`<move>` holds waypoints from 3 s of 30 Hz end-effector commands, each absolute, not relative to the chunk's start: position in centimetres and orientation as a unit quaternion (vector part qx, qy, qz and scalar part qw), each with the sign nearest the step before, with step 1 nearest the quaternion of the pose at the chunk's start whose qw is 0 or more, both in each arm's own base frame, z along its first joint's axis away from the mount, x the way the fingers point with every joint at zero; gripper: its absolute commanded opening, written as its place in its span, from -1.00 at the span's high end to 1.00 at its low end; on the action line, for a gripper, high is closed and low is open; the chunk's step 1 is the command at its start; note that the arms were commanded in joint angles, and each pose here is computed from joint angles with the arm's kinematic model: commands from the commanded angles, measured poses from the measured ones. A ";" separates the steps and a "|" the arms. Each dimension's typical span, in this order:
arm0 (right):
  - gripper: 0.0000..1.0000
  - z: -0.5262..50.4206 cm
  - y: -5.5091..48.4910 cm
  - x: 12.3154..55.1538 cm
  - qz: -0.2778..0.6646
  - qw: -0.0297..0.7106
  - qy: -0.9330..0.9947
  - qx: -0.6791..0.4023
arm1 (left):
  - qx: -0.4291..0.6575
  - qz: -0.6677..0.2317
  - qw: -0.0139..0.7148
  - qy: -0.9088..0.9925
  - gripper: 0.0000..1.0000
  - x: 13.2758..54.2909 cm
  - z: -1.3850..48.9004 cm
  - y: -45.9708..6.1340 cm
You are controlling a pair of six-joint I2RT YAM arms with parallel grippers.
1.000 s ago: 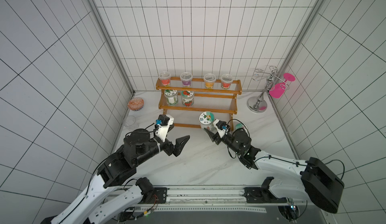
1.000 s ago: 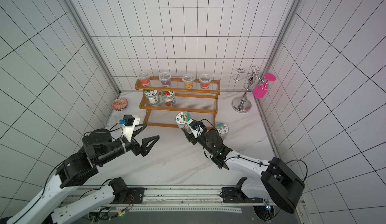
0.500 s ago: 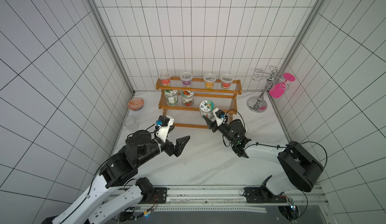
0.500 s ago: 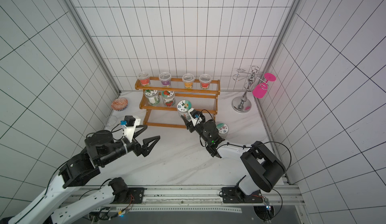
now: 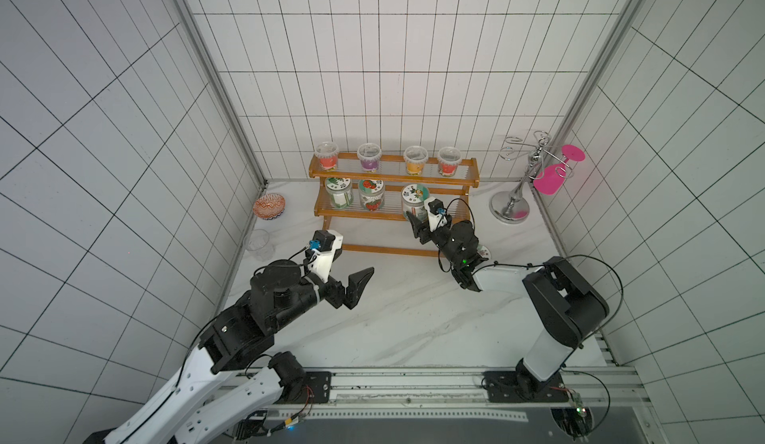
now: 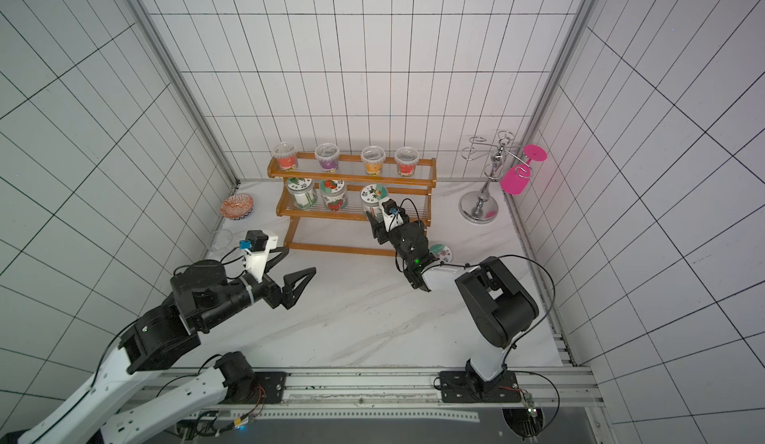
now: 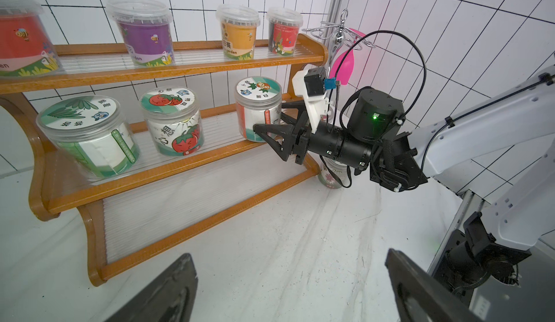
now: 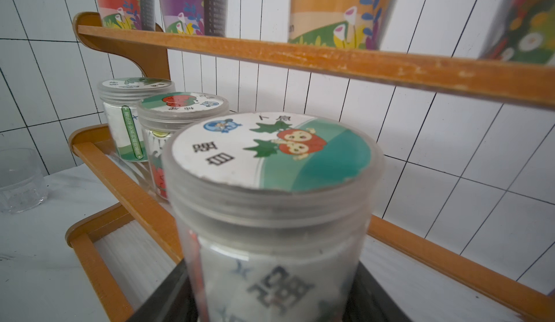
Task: Place the seed container on the shelf
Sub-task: Place the seed jar on the shelf.
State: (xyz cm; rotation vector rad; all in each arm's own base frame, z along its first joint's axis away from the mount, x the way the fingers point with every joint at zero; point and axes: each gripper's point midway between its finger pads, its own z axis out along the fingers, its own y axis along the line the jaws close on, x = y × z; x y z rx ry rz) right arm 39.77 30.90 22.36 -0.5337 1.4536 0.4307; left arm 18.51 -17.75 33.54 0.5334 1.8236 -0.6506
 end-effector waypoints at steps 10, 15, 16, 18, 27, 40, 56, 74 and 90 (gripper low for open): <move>-0.12 24.4 31.0 43.1 0.164 0.721 0.640 -0.211 | 0.216 -0.248 0.549 0.768 -0.97 19.4 33.0 -17.3; -0.14 24.1 31.5 43.5 0.167 0.718 0.641 -0.214 | 0.216 -0.243 0.552 0.768 -0.98 19.5 33.0 -17.1; -0.15 24.0 31.6 43.6 0.168 0.717 0.642 -0.214 | 0.216 -0.243 0.552 0.768 -0.98 19.5 33.0 -17.1; -0.19 23.8 31.7 43.7 0.169 0.714 0.644 -0.216 | 0.215 -0.241 0.552 0.768 -0.98 19.5 33.0 -17.0; -0.47 23.7 32.6 44.1 0.181 0.701 0.651 -0.228 | 0.212 -0.241 0.554 0.768 -0.97 19.5 33.0 -16.9; -0.83 24.0 32.4 44.5 0.171 0.691 0.664 -0.229 | 0.215 -0.246 0.552 0.767 -0.97 19.4 33.1 -17.0; -0.89 24.8 32.1 43.6 0.183 0.685 0.662 -0.245 | 0.214 -0.254 0.544 0.770 -0.97 19.2 32.8 -17.3; -0.99 26.8 26.9 35.1 0.224 0.593 0.738 -0.233 | 0.225 -0.284 0.507 0.782 -0.98 19.3 31.2 -19.3; -0.99 29.2 16.0 27.0 0.133 0.503 0.842 -0.141 | 0.293 -0.361 0.461 0.756 -0.98 19.5 30.4 -29.2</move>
